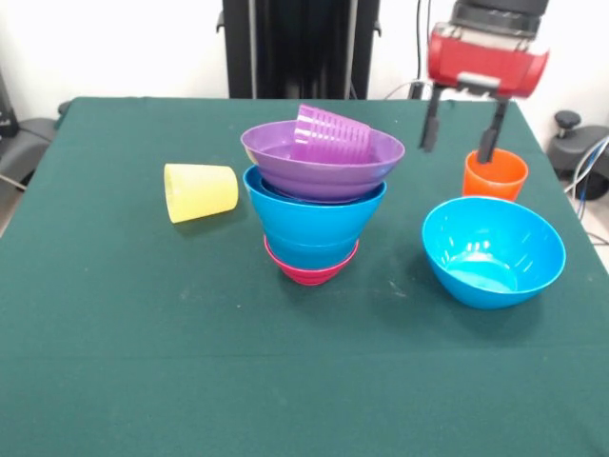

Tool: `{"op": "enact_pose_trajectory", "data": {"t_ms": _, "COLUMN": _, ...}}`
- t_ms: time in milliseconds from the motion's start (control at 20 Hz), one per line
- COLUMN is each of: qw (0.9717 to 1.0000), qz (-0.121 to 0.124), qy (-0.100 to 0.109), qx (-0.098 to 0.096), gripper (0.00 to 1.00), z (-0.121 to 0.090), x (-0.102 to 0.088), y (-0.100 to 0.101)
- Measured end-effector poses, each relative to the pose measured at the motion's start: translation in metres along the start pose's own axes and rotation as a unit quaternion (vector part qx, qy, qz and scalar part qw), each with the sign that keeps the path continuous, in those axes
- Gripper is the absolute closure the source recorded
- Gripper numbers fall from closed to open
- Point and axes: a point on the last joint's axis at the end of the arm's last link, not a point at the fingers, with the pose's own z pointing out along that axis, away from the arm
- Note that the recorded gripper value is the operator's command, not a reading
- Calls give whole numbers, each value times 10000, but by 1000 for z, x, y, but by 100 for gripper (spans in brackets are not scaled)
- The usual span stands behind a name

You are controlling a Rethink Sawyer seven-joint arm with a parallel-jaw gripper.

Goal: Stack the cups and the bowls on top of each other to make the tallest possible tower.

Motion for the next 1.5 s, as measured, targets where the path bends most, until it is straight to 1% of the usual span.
{"op": "enact_pose_trajectory", "data": {"t_ms": 100, "qw": 10000, "qz": 5, "qy": 10, "qx": -33, "gripper": 0, "z": -14, "x": -1, "y": 9}}
{"op": "enact_pose_trajectory", "data": {"t_ms": 150, "qw": 10000, "qz": 24, "qy": 19, "qx": -59, "gripper": 0, "z": -26, "x": -3, "y": 13}}
{"op": "enact_pose_trajectory", "data": {"t_ms": 350, "qw": 9999, "qz": 82, "qy": 14, "qx": -104, "gripper": 0, "z": -47, "x": -10, "y": 16}}
{"op": "enact_pose_trajectory", "data": {"t_ms": 400, "qw": 9998, "qz": 123, "qy": 3, "qx": -123, "gripper": 0, "z": -58, "x": -15, "y": 15}}
{"op": "enact_pose_trajectory", "data": {"t_ms": 550, "qw": 9997, "qz": 179, "qy": -54, "qx": -156, "gripper": 0, "z": -66, "x": -22, "y": 13}}
{"op": "enact_pose_trajectory", "data": {"t_ms": 650, "qw": 9996, "qz": 225, "qy": -99, "qx": -158, "gripper": 0, "z": -64, "x": -29, "y": 9}}
{"op": "enact_pose_trajectory", "data": {"t_ms": 850, "qw": 9991, "qz": 301, "qy": -258, "qx": -142, "gripper": 0, "z": -43, "x": -42, "y": -1}}
{"op": "enact_pose_trajectory", "data": {"t_ms": 950, "qw": 9987, "qz": 329, "qy": -379, "qx": -131, "gripper": 0, "z": -24, "x": -47, "y": -6}}
{"op": "enact_pose_trajectory", "data": {"t_ms": 1050, "qw": 9981, "qz": 333, "qy": -496, "qx": -119, "gripper": 0, "z": -3, "x": -48, "y": -10}}
{"op": "enact_pose_trajectory", "data": {"t_ms": 1150, "qw": 9980, "qz": 319, "qy": -538, "qx": -107, "gripper": 0, "z": 11, "x": -45, "y": -12}}
{"op": "enact_pose_trajectory", "data": {"t_ms": 1200, "qw": 9980, "qz": 303, "qy": -539, "qx": -94, "gripper": 0, "z": 19, "x": -42, "y": -12}}
{"op": "enact_pose_trajectory", "data": {"t_ms": 1250, "qw": 9984, "qz": 276, "qy": -499, "qx": -64, "gripper": 0, "z": 31, "x": -36, "y": -12}}
{"op": "enact_pose_trajectory", "data": {"t_ms": 1300, "qw": 9986, "qz": 258, "qy": -454, "qx": -41, "gripper": 0, "z": 37, "x": -31, "y": -13}}
{"op": "enact_pose_trajectory", "data": {"t_ms": 1400, "qw": 9991, "qz": 227, "qy": -367, "qx": -6, "gripper": 0, "z": 46, "x": -22, "y": -11}}
{"op": "enact_pose_trajectory", "data": {"t_ms": 1500, "qw": 9993, "qz": 201, "qy": -318, "qx": 10, "gripper": 0, "z": 51, "x": -16, "y": -8}}
